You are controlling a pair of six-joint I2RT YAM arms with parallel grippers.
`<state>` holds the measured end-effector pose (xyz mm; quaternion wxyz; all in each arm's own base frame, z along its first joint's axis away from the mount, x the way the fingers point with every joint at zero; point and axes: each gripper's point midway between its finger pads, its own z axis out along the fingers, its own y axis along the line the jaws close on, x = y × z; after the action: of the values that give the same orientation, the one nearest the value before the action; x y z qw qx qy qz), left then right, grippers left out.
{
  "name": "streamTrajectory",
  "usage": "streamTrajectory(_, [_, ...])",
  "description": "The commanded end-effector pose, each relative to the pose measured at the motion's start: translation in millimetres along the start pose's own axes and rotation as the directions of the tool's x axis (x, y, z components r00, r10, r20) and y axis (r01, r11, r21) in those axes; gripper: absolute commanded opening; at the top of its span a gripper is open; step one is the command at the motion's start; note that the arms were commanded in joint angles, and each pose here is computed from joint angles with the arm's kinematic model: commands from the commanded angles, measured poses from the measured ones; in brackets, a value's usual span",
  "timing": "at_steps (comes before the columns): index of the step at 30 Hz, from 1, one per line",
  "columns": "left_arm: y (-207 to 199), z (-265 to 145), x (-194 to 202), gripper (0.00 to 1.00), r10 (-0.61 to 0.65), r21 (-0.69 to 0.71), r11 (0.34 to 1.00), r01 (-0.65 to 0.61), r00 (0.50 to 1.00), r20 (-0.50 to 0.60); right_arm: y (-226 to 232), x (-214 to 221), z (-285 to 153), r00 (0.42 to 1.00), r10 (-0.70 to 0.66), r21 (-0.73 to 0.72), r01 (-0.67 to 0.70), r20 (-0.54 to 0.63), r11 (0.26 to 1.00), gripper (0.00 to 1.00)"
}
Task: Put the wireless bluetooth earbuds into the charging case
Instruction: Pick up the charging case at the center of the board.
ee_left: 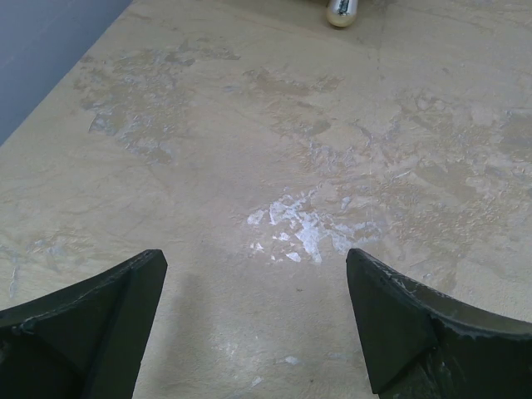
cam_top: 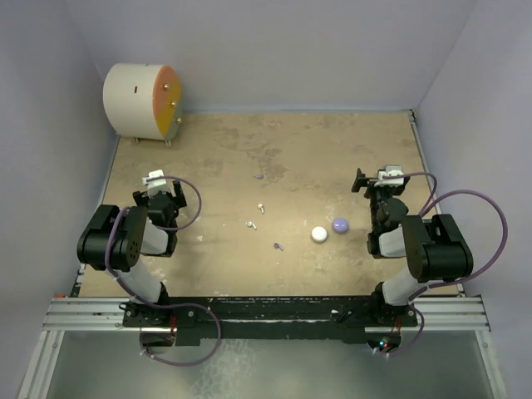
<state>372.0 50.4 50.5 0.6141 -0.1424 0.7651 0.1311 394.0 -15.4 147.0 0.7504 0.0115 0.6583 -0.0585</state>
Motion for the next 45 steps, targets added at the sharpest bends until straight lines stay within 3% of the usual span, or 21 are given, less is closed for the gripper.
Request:
streamTrajectory(1, [-1, 5, -25, 0.90, -0.052, -0.005, 0.999, 0.053, 0.996, 0.073, -9, -67, 4, 0.967, 0.016, 0.035, -0.026, 0.255, 0.999, 1.00])
streamTrajectory(21, [-1, 6, -26, 0.90, -0.054, -0.007, 0.998, 0.055, 0.996, 0.074, -9, -67, 4, 0.967, 0.016, 0.035, -0.025, 0.256, 0.999, 1.00])
streamTrajectory(26, [13, 12, -52, 0.90, -0.070, -0.132, 0.988, 0.076, 0.996, 0.051, -41, -102, 9, 0.964, 0.085, 0.213, -0.140, 0.251, 0.967, 1.00])
streamTrajectory(28, [11, 10, -80, 0.90, -0.109, -0.135, 0.984, 0.117, 0.992, 0.064, -43, -125, 19, 0.948, 0.202, 0.222, -0.258, 0.244, 0.940, 1.00])
streamTrajectory(33, [-10, -17, -152, 0.90, -0.395, 0.013, 0.918, 0.395, 0.912, 0.109, -4, -180, 39, 0.929, 0.318, 0.010, -0.326, 0.191, 0.945, 1.00])
streamTrajectory(37, [-9, -37, -157, 0.90, -0.626, 0.019, 0.779, 0.627, 0.775, 0.090, 36, -189, 23, 0.915, 0.394, -0.204, -0.370, 0.089, 0.906, 1.00])
streamTrajectory(40, [-22, -48, -161, 0.87, -0.624, 0.083, 0.779, 0.621, 0.781, 0.016, 63, -195, 1, 0.923, 0.380, -0.372, -0.332, 0.060, 0.867, 1.00])
streamTrajectory(43, [-28, -60, -162, 0.82, -0.626, 0.128, 0.771, 0.623, 0.780, -0.025, 70, -184, 2, 0.940, 0.342, -0.369, -0.326, -0.026, 0.870, 1.00])
streamTrajectory(45, [-35, -66, -159, 0.86, -0.619, 0.163, 0.767, 0.620, 0.783, -0.065, 73, -168, 6, 0.946, 0.307, -0.322, -0.323, -0.100, 0.890, 1.00])
